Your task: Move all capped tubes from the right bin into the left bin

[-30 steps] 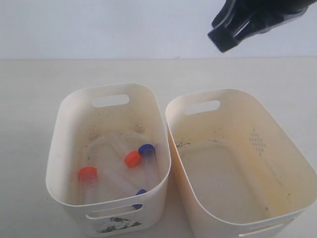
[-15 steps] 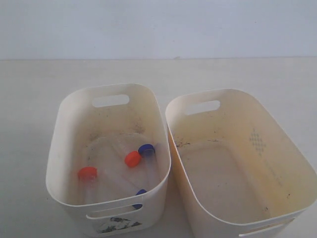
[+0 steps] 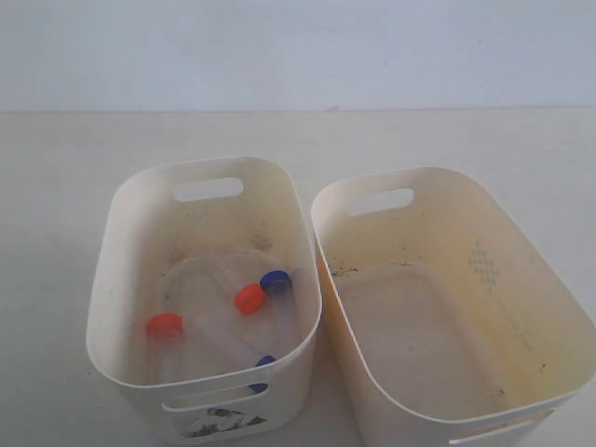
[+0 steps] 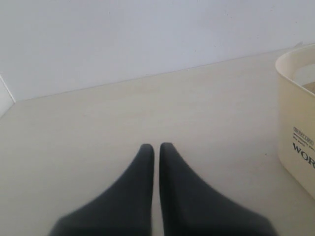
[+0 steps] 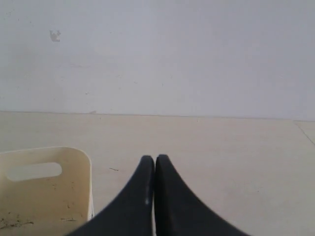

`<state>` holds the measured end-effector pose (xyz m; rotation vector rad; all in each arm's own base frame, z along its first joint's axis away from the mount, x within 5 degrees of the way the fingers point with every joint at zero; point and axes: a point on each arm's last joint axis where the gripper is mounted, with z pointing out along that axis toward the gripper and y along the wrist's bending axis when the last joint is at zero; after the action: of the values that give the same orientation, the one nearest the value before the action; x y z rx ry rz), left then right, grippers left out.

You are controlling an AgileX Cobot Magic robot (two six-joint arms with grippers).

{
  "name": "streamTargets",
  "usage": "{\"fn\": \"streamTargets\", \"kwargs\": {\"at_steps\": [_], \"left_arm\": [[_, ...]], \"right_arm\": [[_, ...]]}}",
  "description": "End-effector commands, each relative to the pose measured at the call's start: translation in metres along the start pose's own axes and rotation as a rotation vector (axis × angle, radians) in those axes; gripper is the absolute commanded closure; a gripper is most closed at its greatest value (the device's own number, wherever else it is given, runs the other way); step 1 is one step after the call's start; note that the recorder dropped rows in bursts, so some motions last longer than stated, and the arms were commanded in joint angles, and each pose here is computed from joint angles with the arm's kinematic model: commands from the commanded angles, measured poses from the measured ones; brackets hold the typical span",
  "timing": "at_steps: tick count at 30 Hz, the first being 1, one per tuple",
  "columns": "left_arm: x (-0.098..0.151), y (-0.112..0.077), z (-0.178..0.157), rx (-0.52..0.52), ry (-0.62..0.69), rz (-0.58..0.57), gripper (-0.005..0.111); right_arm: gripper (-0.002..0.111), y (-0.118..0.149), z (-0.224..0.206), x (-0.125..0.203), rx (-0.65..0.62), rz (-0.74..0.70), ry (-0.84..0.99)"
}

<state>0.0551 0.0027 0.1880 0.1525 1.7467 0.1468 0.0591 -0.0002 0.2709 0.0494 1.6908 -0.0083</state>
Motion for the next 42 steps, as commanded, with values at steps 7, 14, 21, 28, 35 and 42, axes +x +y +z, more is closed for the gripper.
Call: {"fn": "streamTargets", "kwargs": {"at_steps": [7,14,21,28,35,42], "left_arm": [[-0.002,0.0,0.0,0.002,-0.012,-0.017,0.102],[-0.002,0.0,0.0,0.002,-0.012,-0.017,0.102],[-0.002,0.0,0.0,0.002,-0.012,-0.017,0.102],[-0.002,0.0,0.0,0.002,-0.012,-0.017,0.102],[-0.002,0.0,0.0,0.002,-0.012,-0.017,0.102],[-0.002,0.0,0.0,0.002,-0.012,-0.017,0.102]], "right_arm": [[0.108,-0.003,0.004,0.058,0.024,0.108,-0.011],[0.108,-0.005,0.005,0.087,0.044,0.089,0.12],[0.108,-0.005,0.005,0.087,0.038,0.09,0.117],[0.108,-0.003,0.005,0.087,0.008,0.071,0.119],[0.108,-0.003,0.005,0.087,0.006,0.071,0.117],[0.108,-0.003,0.005,0.087,0.006,0.071,0.117]]}}
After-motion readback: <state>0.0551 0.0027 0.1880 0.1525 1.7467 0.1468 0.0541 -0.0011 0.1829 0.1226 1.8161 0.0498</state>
